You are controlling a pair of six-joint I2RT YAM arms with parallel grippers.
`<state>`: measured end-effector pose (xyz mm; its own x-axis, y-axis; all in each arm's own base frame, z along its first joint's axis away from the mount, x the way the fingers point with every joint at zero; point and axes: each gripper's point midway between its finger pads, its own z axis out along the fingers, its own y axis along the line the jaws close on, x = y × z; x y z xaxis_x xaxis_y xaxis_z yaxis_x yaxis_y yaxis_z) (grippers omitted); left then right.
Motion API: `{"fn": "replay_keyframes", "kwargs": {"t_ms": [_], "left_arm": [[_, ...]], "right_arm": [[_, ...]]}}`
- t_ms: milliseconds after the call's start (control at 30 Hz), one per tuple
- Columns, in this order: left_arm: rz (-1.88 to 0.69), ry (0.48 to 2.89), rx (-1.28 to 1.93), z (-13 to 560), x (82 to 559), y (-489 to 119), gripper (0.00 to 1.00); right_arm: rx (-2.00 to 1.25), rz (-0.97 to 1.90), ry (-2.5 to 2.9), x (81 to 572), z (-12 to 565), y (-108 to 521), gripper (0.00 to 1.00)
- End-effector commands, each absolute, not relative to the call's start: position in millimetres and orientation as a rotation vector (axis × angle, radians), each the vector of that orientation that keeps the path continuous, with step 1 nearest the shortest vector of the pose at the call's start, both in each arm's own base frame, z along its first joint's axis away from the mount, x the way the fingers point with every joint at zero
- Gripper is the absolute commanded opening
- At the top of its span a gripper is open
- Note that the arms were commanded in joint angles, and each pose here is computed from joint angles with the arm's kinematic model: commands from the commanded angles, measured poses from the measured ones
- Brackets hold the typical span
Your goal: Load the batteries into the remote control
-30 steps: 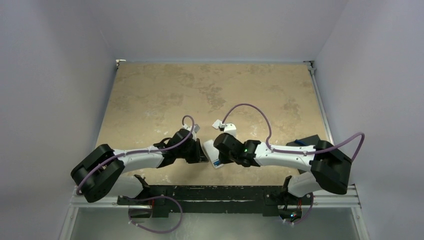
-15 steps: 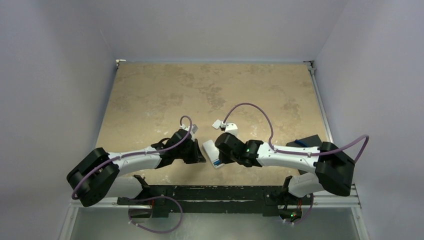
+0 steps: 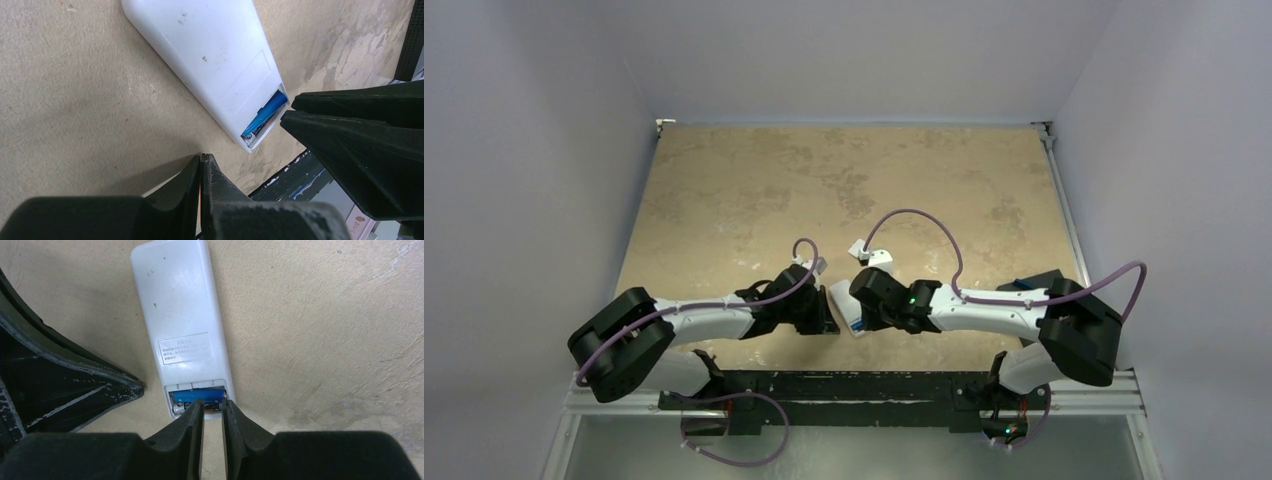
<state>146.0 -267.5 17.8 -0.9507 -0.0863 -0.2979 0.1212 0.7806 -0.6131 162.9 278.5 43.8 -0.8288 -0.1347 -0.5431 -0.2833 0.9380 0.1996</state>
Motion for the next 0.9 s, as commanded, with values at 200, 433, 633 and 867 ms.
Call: {"fn": "replay_keyframes", "kwargs": {"t_ms": [200, 433, 633, 867], "left_arm": [[-1.006, 2.612, 0.038, 29.8, 156.7, -288.2, 0.02], [-1.009, 2.610, 0.046, 31.3, 157.7, -291.3, 0.02], [-1.011, 2.607, 0.047, 32.5, 157.9, -292.6, 0.02], [-1.014, 2.604, 0.049, 34.1, 159.0, -294.7, 0.02]], "right_arm": [[-0.290, 0.408, 2.508, 171.5, 55.2, 292.7, 0.25], [-0.269, 0.367, 2.498, 175.6, 55.3, 287.5, 0.25], [-0.262, 0.359, 2.498, 175.5, 53.6, 285.4, 0.25], [-0.269, 0.360, 2.511, 173.5, 48.4, 285.7, 0.24]]}}
